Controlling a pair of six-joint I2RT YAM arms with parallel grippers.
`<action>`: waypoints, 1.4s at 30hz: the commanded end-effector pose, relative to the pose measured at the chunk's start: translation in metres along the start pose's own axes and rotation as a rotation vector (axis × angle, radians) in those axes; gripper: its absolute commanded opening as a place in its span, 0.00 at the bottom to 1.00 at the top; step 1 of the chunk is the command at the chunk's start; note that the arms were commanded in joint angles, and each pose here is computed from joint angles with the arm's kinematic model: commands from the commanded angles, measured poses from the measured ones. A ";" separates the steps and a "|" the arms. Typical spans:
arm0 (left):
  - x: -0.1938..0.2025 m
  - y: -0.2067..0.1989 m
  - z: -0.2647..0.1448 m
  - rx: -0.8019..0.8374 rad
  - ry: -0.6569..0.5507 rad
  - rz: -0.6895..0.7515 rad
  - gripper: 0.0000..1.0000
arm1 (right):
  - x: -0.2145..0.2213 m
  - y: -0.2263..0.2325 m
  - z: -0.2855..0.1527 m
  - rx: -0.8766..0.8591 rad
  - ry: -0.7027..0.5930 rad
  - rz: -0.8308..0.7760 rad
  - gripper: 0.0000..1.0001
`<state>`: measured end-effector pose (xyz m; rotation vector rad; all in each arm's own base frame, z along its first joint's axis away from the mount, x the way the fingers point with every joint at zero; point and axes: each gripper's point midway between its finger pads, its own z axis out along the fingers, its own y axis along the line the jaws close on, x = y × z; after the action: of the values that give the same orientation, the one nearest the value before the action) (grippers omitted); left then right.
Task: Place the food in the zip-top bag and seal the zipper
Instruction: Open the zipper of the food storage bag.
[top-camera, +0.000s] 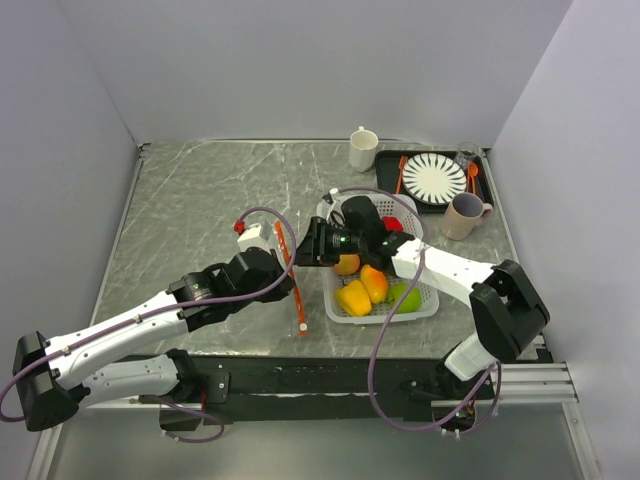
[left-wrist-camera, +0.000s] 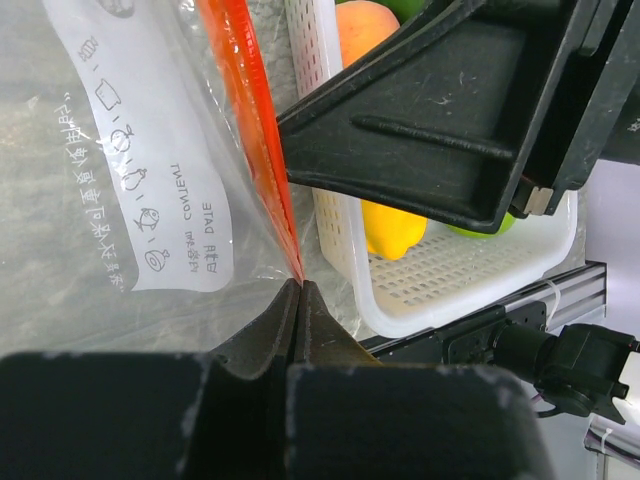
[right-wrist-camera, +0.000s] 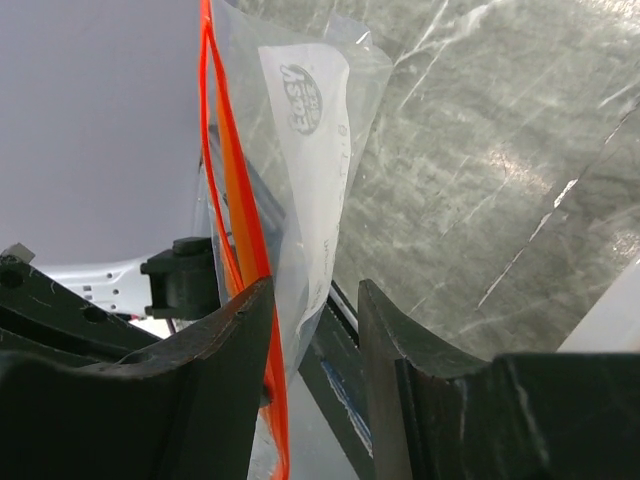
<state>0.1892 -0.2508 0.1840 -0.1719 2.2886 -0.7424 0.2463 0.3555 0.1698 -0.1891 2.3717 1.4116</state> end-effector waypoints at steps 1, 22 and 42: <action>-0.011 -0.007 -0.002 0.018 -0.039 -0.016 0.01 | -0.016 0.032 -0.015 -0.067 -0.085 -0.072 0.47; -0.012 -0.005 -0.007 0.015 -0.044 -0.022 0.01 | -0.021 0.035 -0.019 -0.074 -0.101 -0.077 0.45; -0.014 -0.009 -0.008 0.036 -0.047 -0.018 0.01 | -0.024 0.029 -0.012 -0.065 -0.083 -0.058 0.43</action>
<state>0.1892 -0.2487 0.1896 -0.1840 2.2705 -0.7553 0.2495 0.3509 0.1895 -0.1825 2.3067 1.4124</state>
